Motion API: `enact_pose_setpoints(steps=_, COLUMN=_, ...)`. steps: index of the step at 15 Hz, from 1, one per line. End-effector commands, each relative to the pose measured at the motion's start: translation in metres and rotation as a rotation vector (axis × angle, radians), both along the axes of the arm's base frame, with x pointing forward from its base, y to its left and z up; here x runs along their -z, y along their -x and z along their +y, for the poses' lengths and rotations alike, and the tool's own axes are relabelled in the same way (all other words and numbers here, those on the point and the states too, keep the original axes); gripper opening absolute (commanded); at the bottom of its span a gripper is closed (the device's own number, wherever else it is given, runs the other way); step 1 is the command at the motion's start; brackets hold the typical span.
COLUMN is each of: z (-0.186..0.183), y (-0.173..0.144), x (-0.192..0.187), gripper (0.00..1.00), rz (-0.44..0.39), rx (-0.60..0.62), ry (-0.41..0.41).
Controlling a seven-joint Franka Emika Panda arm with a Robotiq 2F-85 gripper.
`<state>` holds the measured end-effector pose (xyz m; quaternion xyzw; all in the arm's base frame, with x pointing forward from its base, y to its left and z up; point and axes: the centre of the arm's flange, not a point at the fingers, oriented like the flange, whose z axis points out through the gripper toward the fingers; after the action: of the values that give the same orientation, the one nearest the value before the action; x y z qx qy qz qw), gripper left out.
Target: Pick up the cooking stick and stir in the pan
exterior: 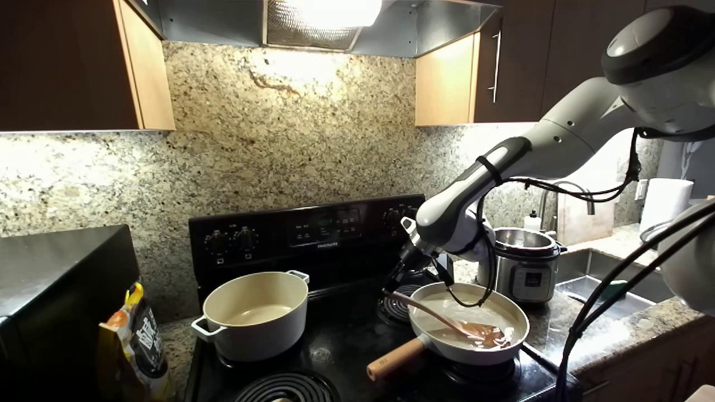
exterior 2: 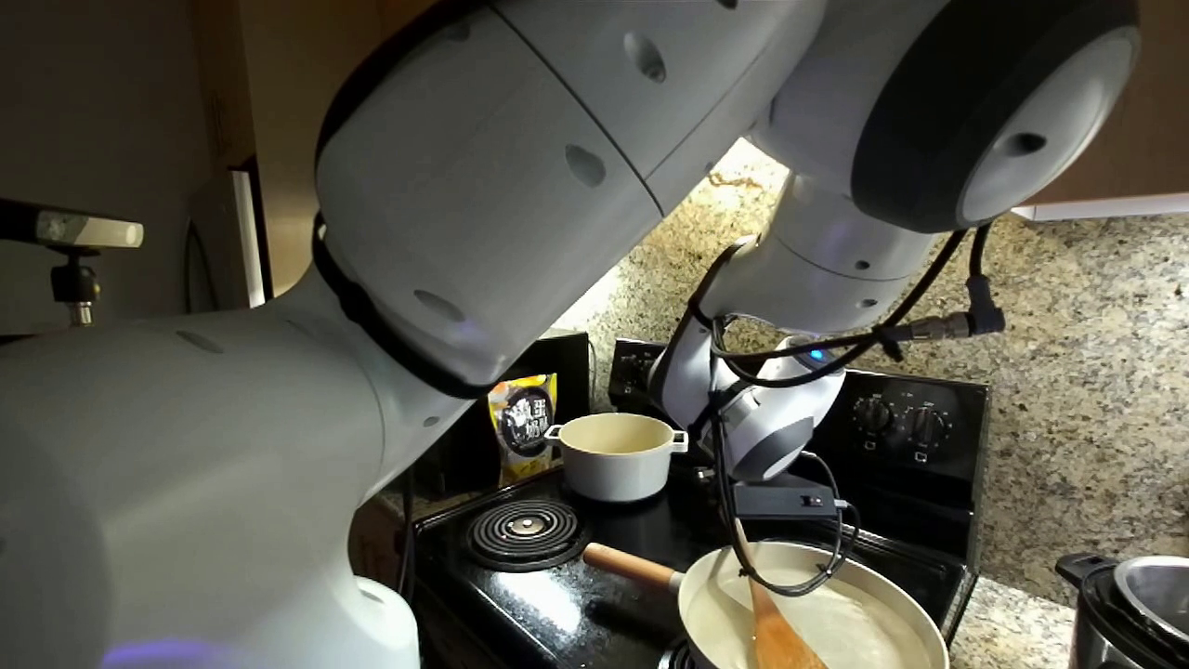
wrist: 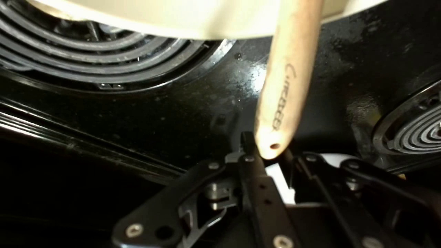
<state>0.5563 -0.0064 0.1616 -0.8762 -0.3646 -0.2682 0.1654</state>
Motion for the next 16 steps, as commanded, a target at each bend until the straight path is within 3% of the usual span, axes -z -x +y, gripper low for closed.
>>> enact_pose_setpoints(steps=1, z=-0.001, y=0.015, x=-0.007, gripper=0.45, rz=-0.014, rx=0.018, ry=-0.001)
enact_pose_setpoints(steps=2, z=-0.002, y=0.016, x=-0.006, gripper=0.48, rz=-0.010, rx=0.022, ry=0.000)
enact_pose_setpoints(steps=10, z=-0.009, y=0.015, x=-0.008, gripper=0.98, rz=0.017, rx=0.050, ry=0.055)
enact_pose_setpoints(steps=14, z=-0.010, y=0.012, x=-0.020, gripper=1.00, rz=0.038, rx=0.064, ry=0.154)
enact_pose_setpoints(steps=16, z=-0.008, y=0.011, x=-0.027, gripper=1.00, rz=0.090, rx=0.078, ry=0.153)
